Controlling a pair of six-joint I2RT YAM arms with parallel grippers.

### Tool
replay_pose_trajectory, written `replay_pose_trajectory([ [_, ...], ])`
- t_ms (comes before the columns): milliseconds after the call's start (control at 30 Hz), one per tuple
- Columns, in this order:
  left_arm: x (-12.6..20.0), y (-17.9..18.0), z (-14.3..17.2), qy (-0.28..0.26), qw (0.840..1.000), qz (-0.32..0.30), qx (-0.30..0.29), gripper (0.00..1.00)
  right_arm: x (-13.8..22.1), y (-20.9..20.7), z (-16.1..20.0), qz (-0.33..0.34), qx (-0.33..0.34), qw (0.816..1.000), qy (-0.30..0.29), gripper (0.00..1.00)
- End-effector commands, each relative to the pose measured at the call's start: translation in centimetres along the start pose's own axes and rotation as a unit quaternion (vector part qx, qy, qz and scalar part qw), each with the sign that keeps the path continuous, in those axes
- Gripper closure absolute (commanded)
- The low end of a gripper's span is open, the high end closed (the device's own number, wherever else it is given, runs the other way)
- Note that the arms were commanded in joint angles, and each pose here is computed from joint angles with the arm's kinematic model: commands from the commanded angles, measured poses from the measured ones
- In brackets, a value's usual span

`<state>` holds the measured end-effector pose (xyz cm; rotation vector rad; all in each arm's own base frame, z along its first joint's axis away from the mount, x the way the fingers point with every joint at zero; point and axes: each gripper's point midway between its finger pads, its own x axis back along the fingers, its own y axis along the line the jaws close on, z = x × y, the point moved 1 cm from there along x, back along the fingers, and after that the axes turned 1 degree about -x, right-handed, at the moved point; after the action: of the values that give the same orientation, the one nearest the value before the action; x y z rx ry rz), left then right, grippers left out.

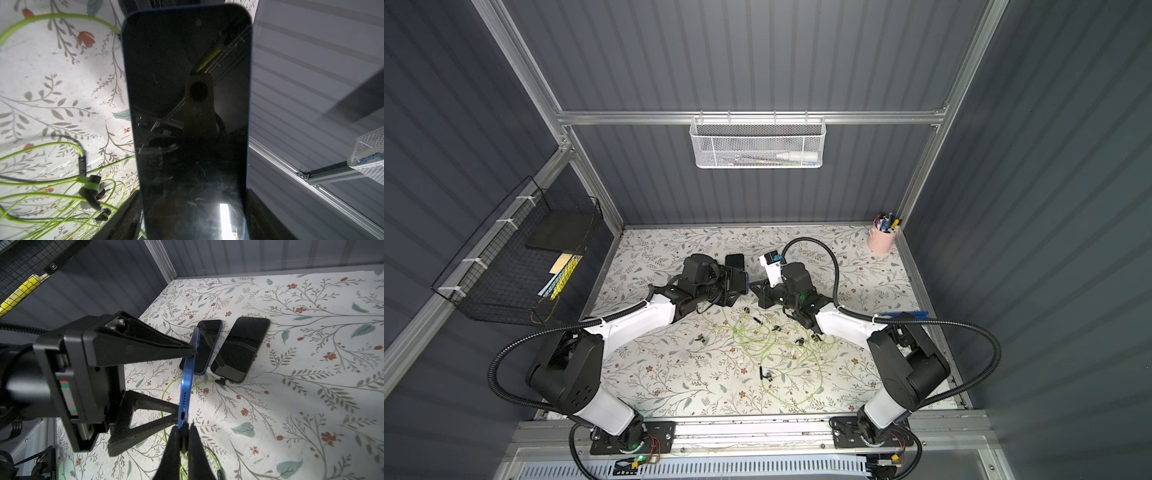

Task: Plug wired earphones into phones
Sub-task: Insert the wired earphone into the phone.

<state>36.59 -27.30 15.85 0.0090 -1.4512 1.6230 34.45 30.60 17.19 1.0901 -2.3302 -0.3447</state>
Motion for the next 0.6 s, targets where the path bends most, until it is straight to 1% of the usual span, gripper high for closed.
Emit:
replay_pose_trajectory([
  [0,-0.04,-0.87,0.63,0.017,1.000,0.021,-0.001,1.00,-0.46,0.48,-1.34,-0.006,0.012,1.000,-0.019,1.00],
  [267,-0.27,-0.71,0.64,0.019,1.000,0.021,0.002,1.00,-0.51,0.56,-1.72,-0.007,0.013,1.000,-0.022,1.00],
  [567,-0.36,-0.78,0.65,0.019,1.000,0.021,0.003,1.00,-0.56,0.57,-0.82,-0.013,0.005,1.000,-0.011,1.00],
])
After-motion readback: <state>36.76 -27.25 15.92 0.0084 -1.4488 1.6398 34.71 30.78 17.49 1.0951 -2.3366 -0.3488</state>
